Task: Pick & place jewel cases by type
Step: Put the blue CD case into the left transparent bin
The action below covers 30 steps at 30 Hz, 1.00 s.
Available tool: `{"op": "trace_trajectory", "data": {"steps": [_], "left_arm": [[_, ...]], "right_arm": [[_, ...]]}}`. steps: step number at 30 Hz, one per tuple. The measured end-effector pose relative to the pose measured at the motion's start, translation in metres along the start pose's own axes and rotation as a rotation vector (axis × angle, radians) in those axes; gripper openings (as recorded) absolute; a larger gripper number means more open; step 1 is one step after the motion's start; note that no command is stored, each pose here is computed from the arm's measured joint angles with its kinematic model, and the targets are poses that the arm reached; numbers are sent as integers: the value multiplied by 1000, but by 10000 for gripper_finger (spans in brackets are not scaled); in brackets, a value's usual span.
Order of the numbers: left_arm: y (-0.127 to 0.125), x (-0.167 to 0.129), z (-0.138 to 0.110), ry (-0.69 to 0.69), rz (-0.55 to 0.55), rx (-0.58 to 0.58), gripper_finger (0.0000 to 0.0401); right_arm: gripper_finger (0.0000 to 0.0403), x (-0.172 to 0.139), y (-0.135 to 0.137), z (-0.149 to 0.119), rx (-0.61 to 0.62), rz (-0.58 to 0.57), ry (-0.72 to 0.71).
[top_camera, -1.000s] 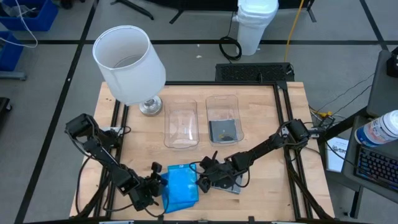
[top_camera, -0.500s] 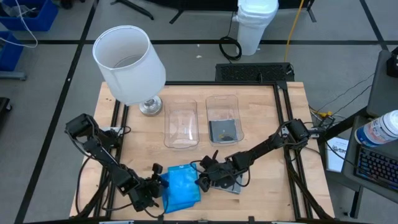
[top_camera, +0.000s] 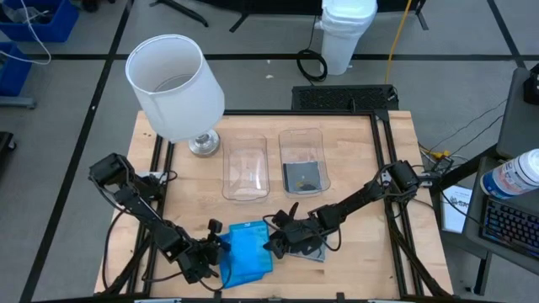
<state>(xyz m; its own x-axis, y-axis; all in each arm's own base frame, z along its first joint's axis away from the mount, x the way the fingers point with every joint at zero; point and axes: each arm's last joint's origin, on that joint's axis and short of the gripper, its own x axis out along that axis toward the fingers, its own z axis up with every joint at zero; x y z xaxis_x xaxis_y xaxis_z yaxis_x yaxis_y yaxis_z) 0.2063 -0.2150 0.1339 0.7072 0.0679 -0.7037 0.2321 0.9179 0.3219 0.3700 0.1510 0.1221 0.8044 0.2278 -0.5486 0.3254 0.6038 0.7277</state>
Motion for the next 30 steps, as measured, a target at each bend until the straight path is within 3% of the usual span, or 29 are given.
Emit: {"op": "trace_trajectory", "data": {"steps": [7, 15, 24, 30], "left_arm": [[-5, 10, -1, -13, -4, 27, 60], [-12, 29, -6, -16, 25, 51, 60], [-16, 3, -2, -62, 3, 62, 60], [-19, -9, 0, -98, 3, 27, 60]], "right_arm": [[219, 1, 0, 3, -57, 9, -12], [120, 1, 3, 6, -96, 48, -34], [13, -1, 16, 8, -265, 144, -97], [13, -17, 33, 9, -414, 189, -137]]}}
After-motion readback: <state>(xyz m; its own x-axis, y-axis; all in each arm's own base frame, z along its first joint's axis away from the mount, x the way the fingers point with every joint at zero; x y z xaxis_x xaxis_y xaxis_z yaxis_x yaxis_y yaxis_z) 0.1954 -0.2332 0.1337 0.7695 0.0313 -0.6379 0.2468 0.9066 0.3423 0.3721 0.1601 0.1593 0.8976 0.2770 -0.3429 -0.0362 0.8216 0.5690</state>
